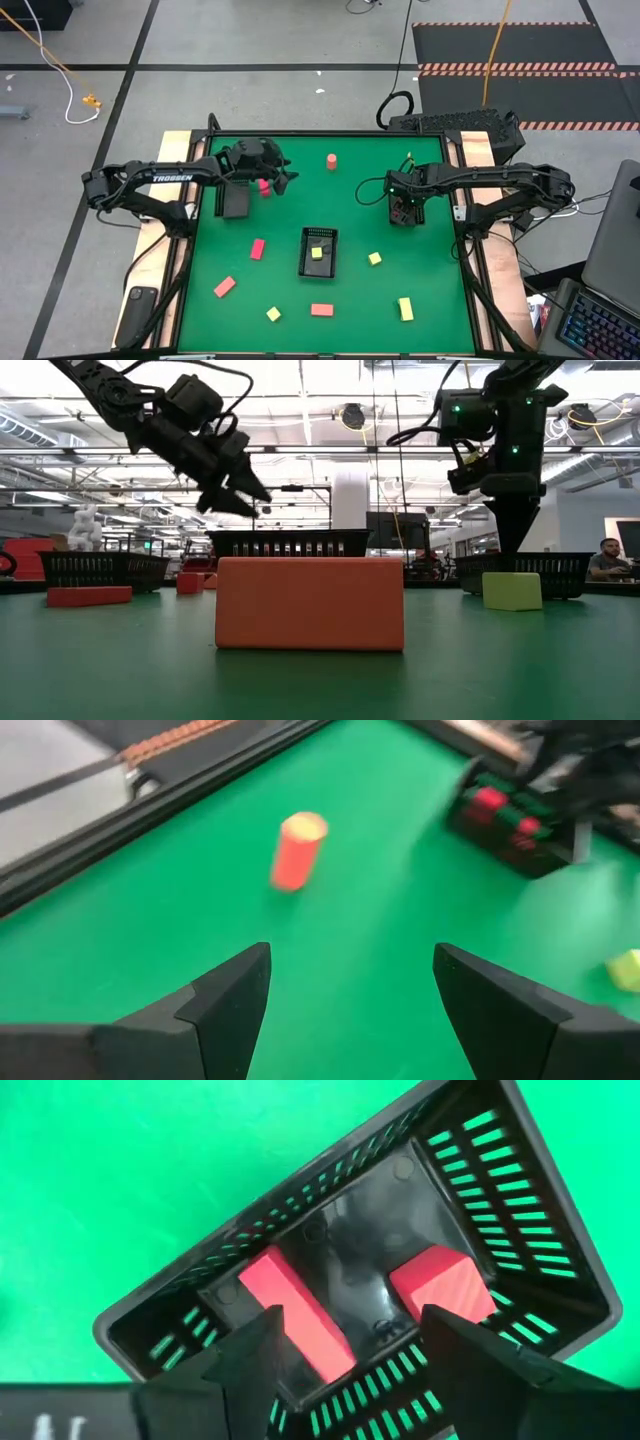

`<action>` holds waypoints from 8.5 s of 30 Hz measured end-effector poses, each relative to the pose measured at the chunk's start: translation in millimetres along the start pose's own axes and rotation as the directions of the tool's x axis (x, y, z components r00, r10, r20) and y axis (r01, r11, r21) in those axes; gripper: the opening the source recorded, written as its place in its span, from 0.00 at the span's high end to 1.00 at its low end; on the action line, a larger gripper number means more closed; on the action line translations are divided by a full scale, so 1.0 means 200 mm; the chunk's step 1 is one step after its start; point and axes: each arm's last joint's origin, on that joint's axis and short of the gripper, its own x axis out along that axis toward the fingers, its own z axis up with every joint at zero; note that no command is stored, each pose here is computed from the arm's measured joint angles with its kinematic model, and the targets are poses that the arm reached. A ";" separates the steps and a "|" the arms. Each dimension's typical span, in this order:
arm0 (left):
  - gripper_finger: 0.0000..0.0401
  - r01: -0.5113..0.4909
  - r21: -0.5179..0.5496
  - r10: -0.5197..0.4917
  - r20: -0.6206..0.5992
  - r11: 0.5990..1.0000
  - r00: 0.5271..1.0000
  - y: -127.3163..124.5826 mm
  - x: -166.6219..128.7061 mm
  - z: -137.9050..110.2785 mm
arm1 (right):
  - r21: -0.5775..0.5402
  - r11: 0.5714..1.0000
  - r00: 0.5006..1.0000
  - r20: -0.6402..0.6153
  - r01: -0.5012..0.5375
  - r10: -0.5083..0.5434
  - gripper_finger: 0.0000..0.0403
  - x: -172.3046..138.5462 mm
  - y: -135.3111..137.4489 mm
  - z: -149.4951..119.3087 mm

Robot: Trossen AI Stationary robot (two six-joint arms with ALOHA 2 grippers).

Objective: Sort & place blocks by color
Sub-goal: Put the red block into the top right black basket

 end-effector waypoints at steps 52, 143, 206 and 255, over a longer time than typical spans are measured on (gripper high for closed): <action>0.30 -0.676 0.037 0.378 -0.850 0.736 0.366 0.10 0.38 0.08 | -0.243 0.970 0.576 0.789 -0.028 0.214 0.45 -0.44 -0.03 0.13; 0.69 -0.093 0.450 0.444 -0.787 0.888 0.428 -0.08 0.45 -0.03 | -0.172 0.984 0.626 0.773 0.050 0.103 0.46 -0.46 -0.07 0.06; 0.66 0.154 0.385 -0.025 -0.319 0.910 0.947 -0.54 0.32 0.59 | -0.100 0.994 0.622 0.781 0.040 0.053 0.46 -0.46 -0.13 -0.05; 0.62 0.288 0.381 -0.300 -0.030 0.879 0.953 -0.54 0.42 0.46 | -0.164 0.986 0.656 0.748 0.037 0.099 0.46 -0.36 -0.06 0.07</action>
